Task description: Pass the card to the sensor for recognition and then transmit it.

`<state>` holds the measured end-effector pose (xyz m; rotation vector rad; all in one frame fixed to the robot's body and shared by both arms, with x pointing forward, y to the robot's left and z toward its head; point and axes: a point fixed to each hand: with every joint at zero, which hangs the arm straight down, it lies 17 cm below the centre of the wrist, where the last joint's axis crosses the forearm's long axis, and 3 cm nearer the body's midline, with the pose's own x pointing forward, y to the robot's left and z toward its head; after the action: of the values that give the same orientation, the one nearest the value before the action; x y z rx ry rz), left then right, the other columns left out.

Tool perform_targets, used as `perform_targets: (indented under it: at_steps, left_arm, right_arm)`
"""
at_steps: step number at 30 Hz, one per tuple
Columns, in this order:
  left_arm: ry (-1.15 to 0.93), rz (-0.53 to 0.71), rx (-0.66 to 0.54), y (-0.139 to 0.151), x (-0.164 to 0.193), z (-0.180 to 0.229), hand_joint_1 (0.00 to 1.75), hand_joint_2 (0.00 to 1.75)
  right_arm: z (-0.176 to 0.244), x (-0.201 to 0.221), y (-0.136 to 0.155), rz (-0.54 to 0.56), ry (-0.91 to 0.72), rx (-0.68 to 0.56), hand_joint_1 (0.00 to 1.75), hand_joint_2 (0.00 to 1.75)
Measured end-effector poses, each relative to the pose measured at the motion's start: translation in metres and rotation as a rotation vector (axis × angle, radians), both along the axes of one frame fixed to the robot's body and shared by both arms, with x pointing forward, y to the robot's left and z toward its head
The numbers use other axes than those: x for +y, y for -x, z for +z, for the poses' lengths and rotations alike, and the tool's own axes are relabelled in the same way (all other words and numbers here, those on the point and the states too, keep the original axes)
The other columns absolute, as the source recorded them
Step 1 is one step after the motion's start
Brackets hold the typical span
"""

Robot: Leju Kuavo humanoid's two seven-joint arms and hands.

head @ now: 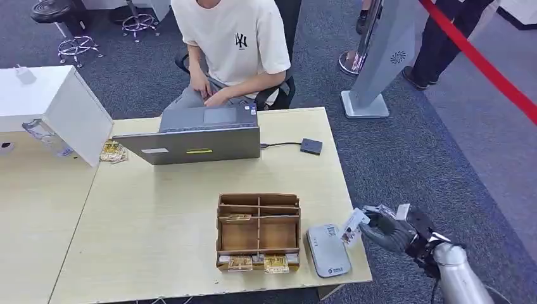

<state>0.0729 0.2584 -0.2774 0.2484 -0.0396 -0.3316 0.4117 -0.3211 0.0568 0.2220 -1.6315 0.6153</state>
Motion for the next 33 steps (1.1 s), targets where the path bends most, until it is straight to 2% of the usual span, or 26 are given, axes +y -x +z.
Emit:
perform_targets:
  at_steps: [8, 16, 24, 33]
  left_arm:
    - [0.006, 0.031, -0.001, 0.0, -0.001, 0.0, 0.0, 0.0]
    - [0.005, 0.029, 0.0, 0.001, -0.001, 0.0, 0.0, 0.0]
    - [0.004, 0.024, 0.0, 0.001, 0.0, 0.0, 0.0, 0.0]
    - [-0.002, 0.008, 0.004, 0.001, 0.001, 0.0, 0.0, 0.0]
  right_arm:
    - [-0.016, 0.022, -0.028, 0.011, 0.196, -0.012, 1.75, 1.75]
    - [-0.029, 0.051, -0.041, 0.046, 0.379, -0.043, 1.75, 1.75]
    - [-0.032, 0.059, -0.044, 0.061, 0.439, -0.056, 1.75, 1.75]
    - [-0.034, 0.049, -0.039, 0.062, 0.483, -0.055, 1.75, 1.75]
